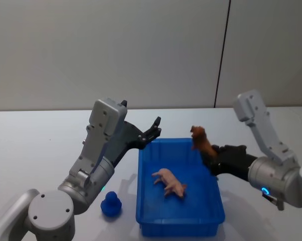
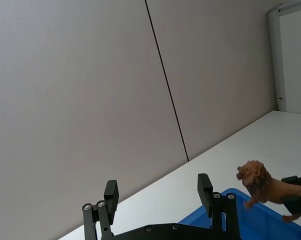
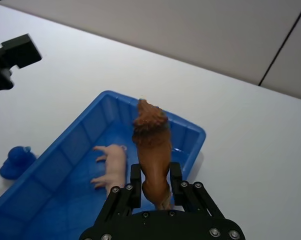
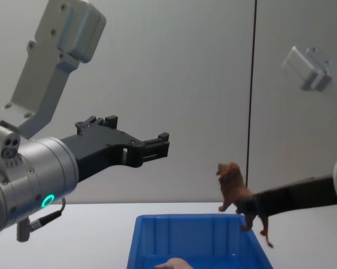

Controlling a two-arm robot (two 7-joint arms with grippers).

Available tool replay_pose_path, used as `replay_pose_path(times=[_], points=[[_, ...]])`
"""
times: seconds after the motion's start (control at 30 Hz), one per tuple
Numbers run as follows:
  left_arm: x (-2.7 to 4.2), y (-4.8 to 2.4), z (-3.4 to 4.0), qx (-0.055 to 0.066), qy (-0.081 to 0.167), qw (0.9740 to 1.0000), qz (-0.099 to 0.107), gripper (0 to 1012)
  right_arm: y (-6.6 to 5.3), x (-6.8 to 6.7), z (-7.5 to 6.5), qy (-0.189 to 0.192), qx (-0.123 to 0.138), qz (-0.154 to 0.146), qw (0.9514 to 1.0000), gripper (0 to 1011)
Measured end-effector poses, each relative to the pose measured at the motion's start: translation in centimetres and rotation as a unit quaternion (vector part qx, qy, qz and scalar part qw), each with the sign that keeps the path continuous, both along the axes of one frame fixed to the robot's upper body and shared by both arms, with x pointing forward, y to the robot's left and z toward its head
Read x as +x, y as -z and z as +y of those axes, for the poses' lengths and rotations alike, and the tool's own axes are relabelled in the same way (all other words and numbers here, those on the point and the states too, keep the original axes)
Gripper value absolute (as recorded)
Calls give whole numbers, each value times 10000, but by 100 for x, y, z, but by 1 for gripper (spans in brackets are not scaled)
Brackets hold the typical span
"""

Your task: Pick up the two dolls from the table and place them into the box.

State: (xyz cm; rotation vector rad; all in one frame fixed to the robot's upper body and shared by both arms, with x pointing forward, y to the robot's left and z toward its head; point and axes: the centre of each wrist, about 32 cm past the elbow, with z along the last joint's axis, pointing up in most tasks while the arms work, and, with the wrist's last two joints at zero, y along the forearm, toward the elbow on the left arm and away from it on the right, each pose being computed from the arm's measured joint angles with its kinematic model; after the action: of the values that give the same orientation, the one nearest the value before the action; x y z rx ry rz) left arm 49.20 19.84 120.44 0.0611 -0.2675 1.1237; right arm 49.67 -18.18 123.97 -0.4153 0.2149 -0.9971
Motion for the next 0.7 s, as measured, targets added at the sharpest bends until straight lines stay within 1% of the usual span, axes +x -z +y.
replay_pose_path(times=[0.03, 0.07, 0.1, 0.17, 0.23, 0.37, 0.4, 0.47, 0.53, 0.57, 0.63, 0.7], points=[[0, 0, 0, 0, 0, 10000, 0, 1001, 0, 0, 0, 0, 0, 0, 10000, 312], [0, 0, 0, 0, 0, 10000, 0, 1001, -4, 1, 8, -69, -8, 67, 10000, 324], [0, 0, 0, 0, 0, 10000, 0, 1001, -4, 1, 12, -96, -11, 97, 9999, 378], [0, 0, 0, 0, 0, 10000, 0, 1001, -2, 2, 22, -170, -19, 179, 9997, 455], [0, 0, 0, 1, 0, 10000, 0, 1001, -3, 3, 26, -215, -22, 224, 9995, 498], [0, 0, 0, 0, 0, 10000, 0, 1001, 0, 5, 36, -294, -32, 322, 9990, 656], [0, 0, 0, 0, 0, 10000, 0, 1001, 0, 5, 39, -317, -36, 348, 9989, 668], [0, 0, 0, 0, 0, 10000, 0, 1001, 1, 6, 42, -350, -40, 385, 9986, 736], [0, 0, 0, 0, 0, 10000, 0, 1001, 1, 6, 45, -368, -42, 405, 9985, 771], [0, 0, 0, 0, 0, 10000, 0, 1001, 1, 7, 45, -379, -42, 416, 9984, 828], [0, 0, 0, 0, 0, 10000, 0, 1001, 1, 7, 43, -385, -43, 418, 9984, 855], [0, 0, 0, 0, 0, 10000, 0, 1001, -3, 6, 40, -386, -38, 398, 9985, 927]])
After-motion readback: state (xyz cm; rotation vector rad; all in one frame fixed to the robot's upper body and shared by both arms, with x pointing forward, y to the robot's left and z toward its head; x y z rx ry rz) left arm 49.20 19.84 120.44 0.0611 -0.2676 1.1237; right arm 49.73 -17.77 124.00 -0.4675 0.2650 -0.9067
